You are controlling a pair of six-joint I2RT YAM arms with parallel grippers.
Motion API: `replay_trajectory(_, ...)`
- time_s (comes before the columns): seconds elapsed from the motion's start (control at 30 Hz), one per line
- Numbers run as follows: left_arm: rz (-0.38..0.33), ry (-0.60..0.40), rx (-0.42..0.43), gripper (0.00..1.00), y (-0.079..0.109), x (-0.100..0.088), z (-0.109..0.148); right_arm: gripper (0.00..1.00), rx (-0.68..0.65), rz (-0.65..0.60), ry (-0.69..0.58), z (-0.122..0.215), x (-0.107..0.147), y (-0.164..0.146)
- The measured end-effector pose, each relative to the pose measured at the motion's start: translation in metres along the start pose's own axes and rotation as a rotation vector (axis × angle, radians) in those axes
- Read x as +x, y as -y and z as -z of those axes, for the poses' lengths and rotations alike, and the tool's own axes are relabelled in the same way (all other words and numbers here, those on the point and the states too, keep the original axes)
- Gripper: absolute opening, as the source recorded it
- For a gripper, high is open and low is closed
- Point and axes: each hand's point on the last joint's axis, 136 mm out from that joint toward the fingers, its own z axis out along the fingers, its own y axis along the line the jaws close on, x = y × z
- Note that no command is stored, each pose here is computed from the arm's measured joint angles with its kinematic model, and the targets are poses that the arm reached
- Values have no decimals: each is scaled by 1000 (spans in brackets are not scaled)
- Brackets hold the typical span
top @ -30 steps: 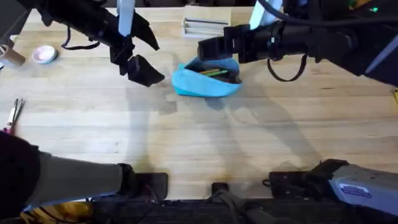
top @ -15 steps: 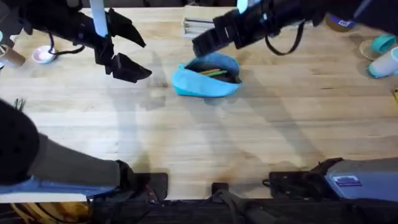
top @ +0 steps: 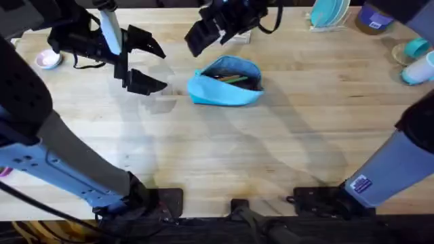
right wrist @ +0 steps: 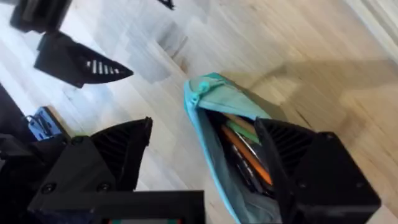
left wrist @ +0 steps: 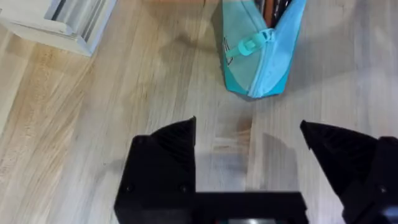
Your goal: Unzip the bag, pick up the pens from the table one at a time and place them inside, then zip the bag closed.
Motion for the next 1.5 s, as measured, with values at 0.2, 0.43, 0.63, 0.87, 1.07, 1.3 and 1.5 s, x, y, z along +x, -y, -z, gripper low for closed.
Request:
replay_trajectory(0.2,16,54,3,993,-4,5,-4,997,-23,70,24,-12,-9,-20)
replay_trajectory(0.43,7,75,-7,993,-5,1,-3,997,-16,74,52,-13,-17,-14)
replay_trajectory(0.63,11,78,-4,994,-5,1,-3,997,-19,46,-10,-37,-6,-4)
replay_trajectory(0.87,27,88,4,994,-5,2,-5,997,-22,28,-54,-53,4,2)
replay_trajectory(1.07,71,134,21,994,-9,13,-16,997,-28,4,-93,-65,12,5)
replay_trajectory(1.3,90,174,11,993,-10,7,-13,996,-34,-8,-112,-72,16,0)
replay_trajectory(1.5,90,176,11,993,-10,7,-13,977,-43,-6,-130,-79,20,-4)
